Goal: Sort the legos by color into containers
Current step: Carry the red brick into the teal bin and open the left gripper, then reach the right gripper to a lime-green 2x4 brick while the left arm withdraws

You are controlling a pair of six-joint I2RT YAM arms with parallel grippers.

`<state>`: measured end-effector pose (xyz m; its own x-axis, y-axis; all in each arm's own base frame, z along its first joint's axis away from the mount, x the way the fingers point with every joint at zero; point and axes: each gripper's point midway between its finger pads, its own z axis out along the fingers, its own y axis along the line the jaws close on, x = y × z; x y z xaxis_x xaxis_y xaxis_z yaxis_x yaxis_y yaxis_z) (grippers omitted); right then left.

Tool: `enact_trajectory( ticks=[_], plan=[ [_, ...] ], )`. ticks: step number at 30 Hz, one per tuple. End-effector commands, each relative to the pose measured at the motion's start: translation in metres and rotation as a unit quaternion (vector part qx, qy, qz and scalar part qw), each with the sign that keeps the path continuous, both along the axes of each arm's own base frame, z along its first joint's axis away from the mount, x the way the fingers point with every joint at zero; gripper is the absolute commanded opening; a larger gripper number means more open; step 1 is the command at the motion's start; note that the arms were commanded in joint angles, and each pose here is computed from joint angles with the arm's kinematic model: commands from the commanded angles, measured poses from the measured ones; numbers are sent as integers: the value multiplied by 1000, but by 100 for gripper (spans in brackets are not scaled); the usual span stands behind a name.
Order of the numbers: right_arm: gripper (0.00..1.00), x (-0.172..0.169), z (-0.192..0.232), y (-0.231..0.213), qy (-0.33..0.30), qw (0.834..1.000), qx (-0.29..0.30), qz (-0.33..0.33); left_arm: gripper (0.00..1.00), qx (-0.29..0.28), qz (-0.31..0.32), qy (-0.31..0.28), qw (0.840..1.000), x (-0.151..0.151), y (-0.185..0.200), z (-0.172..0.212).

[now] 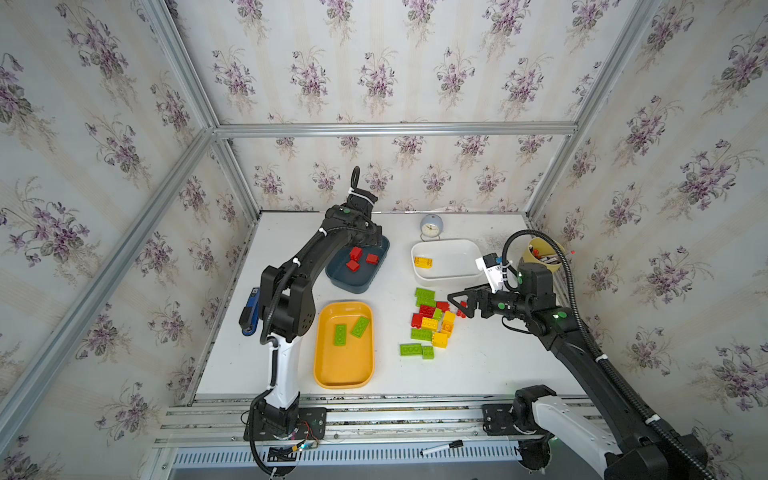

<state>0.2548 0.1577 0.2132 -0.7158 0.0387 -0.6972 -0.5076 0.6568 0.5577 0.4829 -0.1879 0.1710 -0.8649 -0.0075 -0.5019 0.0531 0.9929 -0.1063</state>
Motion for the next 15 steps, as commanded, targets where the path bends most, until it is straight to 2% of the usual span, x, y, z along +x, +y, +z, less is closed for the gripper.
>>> enact_trajectory(
  ticks=[1,5,10,15],
  plan=[
    [100,0,8,2,-19,1000,-7,18,88,-34,-27,4,999,-23,-13,16],
    [100,-3,8,2,-35,998,-29,35,99,-83,-66,14,994,-59,-28,32],
    [100,-5,8,7,-55,996,-45,62,99,-152,-127,16,980,-106,-42,45],
    [100,-13,-2,20,-79,987,-80,113,99,-171,-187,-2,967,-146,-39,49]
  ],
)
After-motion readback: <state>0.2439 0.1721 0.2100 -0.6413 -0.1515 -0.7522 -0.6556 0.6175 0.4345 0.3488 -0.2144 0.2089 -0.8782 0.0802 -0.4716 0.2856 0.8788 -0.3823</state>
